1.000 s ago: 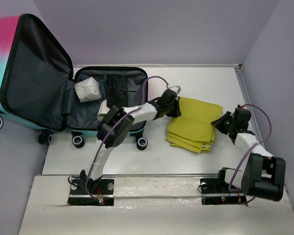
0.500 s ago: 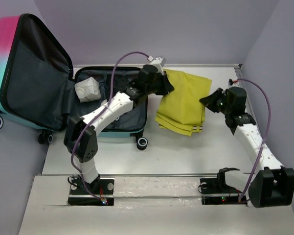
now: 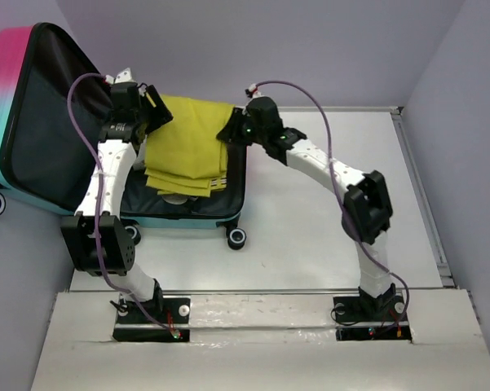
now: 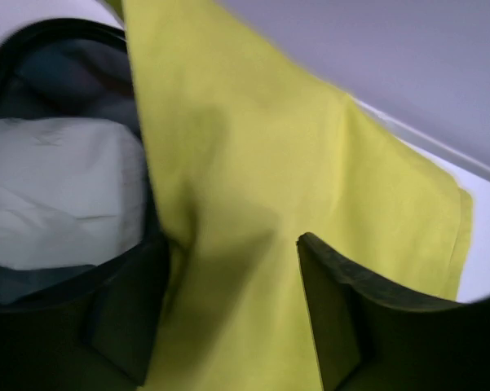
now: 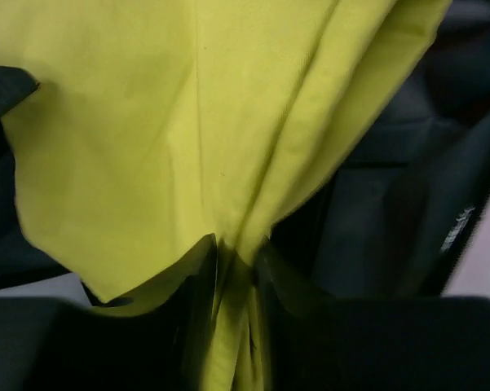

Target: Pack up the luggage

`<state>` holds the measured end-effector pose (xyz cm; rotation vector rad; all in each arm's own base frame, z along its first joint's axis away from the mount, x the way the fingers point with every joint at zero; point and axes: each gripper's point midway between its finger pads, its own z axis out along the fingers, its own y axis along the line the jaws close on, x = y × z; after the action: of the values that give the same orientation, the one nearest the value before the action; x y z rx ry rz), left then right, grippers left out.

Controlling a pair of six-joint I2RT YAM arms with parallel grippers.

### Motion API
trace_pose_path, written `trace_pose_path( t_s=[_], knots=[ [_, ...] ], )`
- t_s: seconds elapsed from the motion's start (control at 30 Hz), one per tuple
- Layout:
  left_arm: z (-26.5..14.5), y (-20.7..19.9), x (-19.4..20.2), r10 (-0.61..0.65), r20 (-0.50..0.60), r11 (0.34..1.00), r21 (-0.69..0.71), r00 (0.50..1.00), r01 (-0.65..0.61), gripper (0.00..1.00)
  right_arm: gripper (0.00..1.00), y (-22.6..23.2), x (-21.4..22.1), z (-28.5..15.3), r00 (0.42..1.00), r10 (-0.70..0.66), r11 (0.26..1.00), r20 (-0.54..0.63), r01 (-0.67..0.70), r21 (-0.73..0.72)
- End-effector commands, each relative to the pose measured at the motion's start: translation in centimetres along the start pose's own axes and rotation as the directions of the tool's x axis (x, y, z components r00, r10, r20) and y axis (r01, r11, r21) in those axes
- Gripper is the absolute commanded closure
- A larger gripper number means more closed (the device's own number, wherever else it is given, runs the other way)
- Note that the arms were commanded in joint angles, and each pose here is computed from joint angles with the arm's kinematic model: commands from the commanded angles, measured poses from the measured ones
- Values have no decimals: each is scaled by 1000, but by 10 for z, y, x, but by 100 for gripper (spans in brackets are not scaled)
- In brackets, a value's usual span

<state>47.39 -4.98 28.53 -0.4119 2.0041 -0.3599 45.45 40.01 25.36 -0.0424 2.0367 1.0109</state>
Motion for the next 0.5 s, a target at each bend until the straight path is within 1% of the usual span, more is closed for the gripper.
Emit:
trace_pose_path(
  t_s=[0.0, 0.03, 0.07, 0.1, 0.17, 0.23, 0.27, 0.3, 0.33, 0.37, 0.4, 0.43, 0.47],
  knots=[
    [-3, 44, -30, 66, 68, 981, -188, 995, -52, 1, 18, -4, 30, 34, 987, -67, 997, -144, 73, 36],
    [-8, 47, -25, 70, 68, 980, -194, 995, -55, 1, 16, -9, 31, 36, 985, -81, 995, -154, 89, 52],
    [-17, 44, -30, 69, 92, 982, -180, 993, -51, 1, 10, -11, 32, 38, 983, -91, 993, -159, 101, 57],
    [-38, 34, -43, 66, 148, 987, -157, 987, -42, 1, 6, -7, 27, 37, 982, -115, 991, -152, 123, 48],
    [-59, 27, -47, 81, 189, 985, -163, 979, -50, 1, 6, 2, 20, 34, 981, -126, 991, -145, 131, 22],
    [-114, 15, -57, 96, 283, 985, -166, 954, -50, 1, 6, 15, 9, 27, 978, -160, 987, -130, 160, -11],
    [-128, 16, -55, 96, 301, 984, -176, 949, -43, 1, 6, 19, 6, 24, 978, -169, 986, -123, 168, -18],
    [-140, 18, -53, 92, 317, 982, -183, 944, -34, 2, 6, 24, 2, 20, 977, -181, 983, -116, 178, -31],
    [-147, 34, -42, 87, 322, 973, -230, 943, -11, 4, 7, 32, -5, 10, 976, -193, 981, -105, 189, -50],
    [-178, 39, -44, 76, 378, 972, -234, 922, 15, 4, 7, 37, -8, 3, 971, -218, 975, -97, 212, -63],
    [-190, 49, -40, 69, 398, 965, -259, 915, 40, 6, 7, 41, -11, -3, 968, -233, 971, -89, 227, -75],
    [-198, 70, -27, 55, 414, 942, -323, 908, 91, 8, 7, 38, -3, -8, 964, -242, 969, -111, 234, -81],
    [-234, 77, -29, 28, 499, 943, -300, 866, 142, 9, 8, 55, -19, -27, 959, -277, 956, -59, 269, -119]
  ],
)
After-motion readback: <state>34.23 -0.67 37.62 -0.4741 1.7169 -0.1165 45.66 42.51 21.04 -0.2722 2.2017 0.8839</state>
